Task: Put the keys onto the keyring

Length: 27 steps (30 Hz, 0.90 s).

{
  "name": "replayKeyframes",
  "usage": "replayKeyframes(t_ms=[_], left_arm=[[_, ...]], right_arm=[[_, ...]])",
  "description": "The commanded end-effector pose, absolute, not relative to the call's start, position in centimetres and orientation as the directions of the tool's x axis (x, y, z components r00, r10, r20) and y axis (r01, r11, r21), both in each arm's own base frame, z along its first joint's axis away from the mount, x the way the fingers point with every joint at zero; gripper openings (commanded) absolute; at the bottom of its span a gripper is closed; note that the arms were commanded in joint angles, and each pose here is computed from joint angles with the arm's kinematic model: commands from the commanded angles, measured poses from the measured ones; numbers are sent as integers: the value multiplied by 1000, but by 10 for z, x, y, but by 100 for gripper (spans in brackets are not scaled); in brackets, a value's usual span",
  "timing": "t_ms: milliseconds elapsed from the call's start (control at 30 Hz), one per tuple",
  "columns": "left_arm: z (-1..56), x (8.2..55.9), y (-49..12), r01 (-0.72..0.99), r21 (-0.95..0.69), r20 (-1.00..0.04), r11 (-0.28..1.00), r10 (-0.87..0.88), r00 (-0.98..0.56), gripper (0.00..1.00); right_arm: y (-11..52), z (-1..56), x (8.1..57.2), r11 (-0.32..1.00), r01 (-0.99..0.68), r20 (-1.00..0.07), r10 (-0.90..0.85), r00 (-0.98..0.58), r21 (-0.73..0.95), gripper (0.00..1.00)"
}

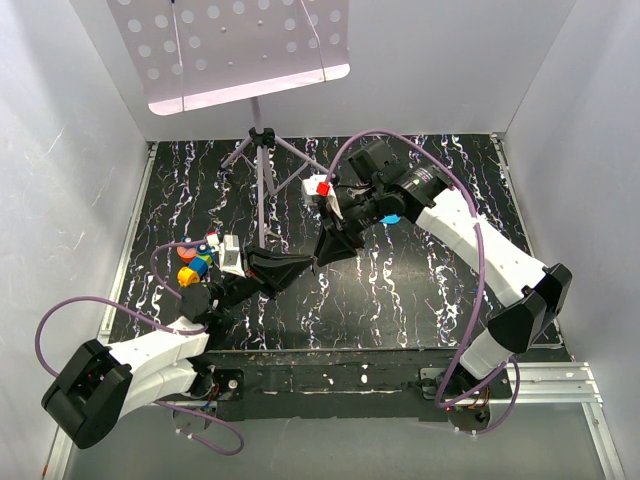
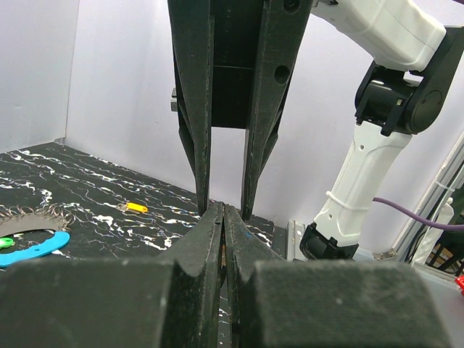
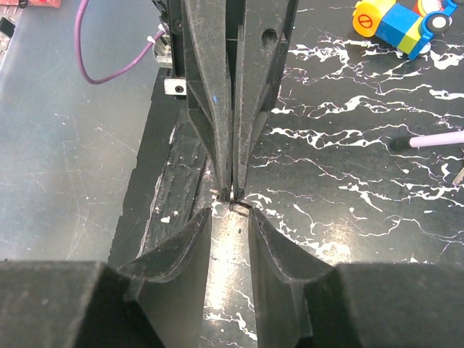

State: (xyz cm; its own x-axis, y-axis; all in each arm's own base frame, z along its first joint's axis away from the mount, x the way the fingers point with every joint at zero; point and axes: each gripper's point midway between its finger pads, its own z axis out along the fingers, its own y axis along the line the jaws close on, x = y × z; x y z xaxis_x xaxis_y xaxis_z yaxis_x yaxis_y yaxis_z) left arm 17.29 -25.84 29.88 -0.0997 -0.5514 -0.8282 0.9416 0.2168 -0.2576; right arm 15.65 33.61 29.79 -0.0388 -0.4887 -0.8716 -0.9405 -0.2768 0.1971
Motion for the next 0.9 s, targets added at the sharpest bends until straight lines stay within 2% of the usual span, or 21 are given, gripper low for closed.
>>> replayKeyframes(t_ms=[0,167,500,600,867], left_arm=[[356,153,-240,975,-99,-729,198,-682,64,0],[356,154,-239,975,-100,-728,201,-683,66,0],[356,153,-237,973,-100,-724,207,-686,72,0],[355,153,-237,973,-99,-725,209,-685,73,0],[353,153,-240,975,-101,-735,198,-675,61,0]], right_arm=[[342,300,152,-299,-934,-883,-469,-35,196,34],[345,301,150,-309,-930,-884,-467,-32,197,32],[344,296,147,-312,-929,-878,-479,-27,199,19],[343,296,144,-322,-924,-878,-477,-29,206,12],[346,300,142,-326,-919,-883,-467,-47,222,8]])
